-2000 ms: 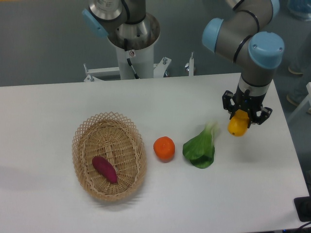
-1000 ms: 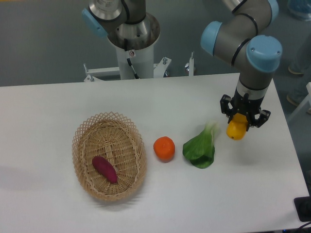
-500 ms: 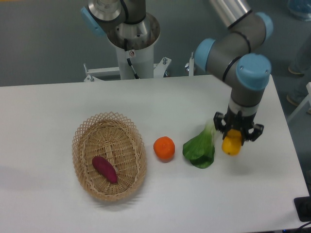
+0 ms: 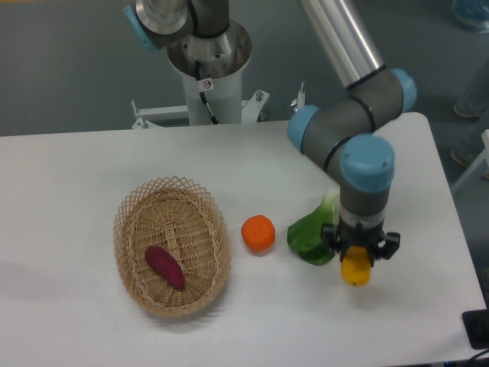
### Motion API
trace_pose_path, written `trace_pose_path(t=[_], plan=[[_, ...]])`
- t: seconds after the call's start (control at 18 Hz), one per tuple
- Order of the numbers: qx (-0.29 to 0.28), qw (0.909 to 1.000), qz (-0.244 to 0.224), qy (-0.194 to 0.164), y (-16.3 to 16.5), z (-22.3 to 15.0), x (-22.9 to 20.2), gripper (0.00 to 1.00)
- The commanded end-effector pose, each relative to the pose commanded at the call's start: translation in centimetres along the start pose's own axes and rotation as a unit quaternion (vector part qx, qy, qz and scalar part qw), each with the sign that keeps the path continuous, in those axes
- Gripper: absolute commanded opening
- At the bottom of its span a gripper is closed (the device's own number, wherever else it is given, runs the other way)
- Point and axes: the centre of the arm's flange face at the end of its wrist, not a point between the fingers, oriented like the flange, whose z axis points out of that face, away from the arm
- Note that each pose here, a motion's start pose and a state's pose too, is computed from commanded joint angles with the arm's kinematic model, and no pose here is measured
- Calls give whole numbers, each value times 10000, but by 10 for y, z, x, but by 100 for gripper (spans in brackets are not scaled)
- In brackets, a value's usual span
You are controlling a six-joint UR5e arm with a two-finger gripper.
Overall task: Place the mango on the table
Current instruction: 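Carry the yellow mango down beside the bok choy toward the table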
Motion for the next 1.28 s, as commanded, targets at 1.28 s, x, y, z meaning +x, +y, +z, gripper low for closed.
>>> trace_pose_path(t=[1.28], plan=[[-513, 9987, -41, -39, 0, 11, 117, 46]])
